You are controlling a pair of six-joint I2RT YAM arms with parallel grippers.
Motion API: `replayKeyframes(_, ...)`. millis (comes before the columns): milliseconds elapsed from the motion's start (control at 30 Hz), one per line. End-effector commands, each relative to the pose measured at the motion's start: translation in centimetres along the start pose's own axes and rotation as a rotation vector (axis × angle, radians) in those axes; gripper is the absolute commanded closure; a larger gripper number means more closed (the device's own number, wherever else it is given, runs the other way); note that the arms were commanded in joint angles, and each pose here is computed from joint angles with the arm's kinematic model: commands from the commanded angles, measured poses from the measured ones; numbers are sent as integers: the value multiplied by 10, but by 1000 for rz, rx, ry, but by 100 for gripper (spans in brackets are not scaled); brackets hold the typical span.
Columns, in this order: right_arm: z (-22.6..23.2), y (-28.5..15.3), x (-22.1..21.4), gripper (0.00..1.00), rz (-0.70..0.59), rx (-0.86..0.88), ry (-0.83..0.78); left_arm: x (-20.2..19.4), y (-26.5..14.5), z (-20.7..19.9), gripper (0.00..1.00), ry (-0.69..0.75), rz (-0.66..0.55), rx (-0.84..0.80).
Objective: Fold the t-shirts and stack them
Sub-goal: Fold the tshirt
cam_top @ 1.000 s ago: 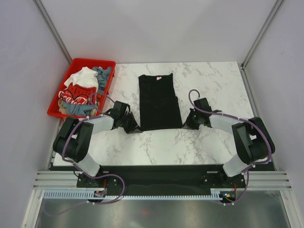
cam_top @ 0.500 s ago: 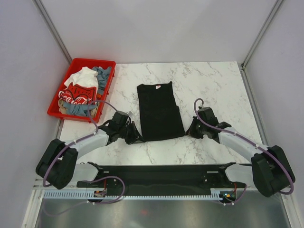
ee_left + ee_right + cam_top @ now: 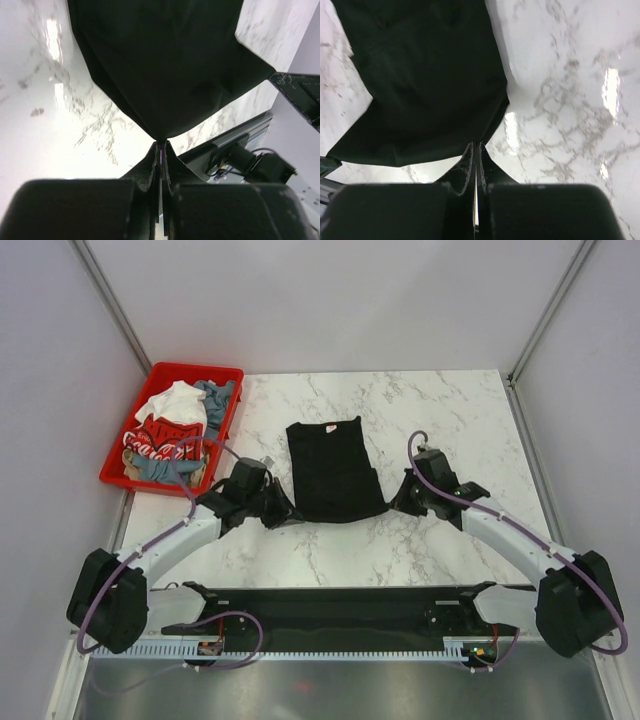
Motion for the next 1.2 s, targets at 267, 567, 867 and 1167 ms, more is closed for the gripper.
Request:
replayKeyframes(267, 45, 29, 144, 100, -164, -30, -77, 115, -3, -60, 98, 10, -173, -20)
replayKeyframes(567, 69, 78, 231, 100, -209, 28, -78, 213, 21, -84, 98, -12, -253, -22)
replayKeyframes(867, 84, 139, 279, 100, -262, 141, -82, 277, 59, -84, 98, 7, -271, -18)
replayKeyframes(1167, 75, 177, 298, 100, -293, 155, -75, 319, 93, -69, 98, 27, -306, 13)
Point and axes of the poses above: each gripper's point midway between its finger pads, its own y axis out along the fingers, its own z axis along the line the jaws close on, x = y × z, the point moved 1 cm from there along -y, back along the fingers, and after that the axes turned 10 degrees about -y, right-handed, at the moved point
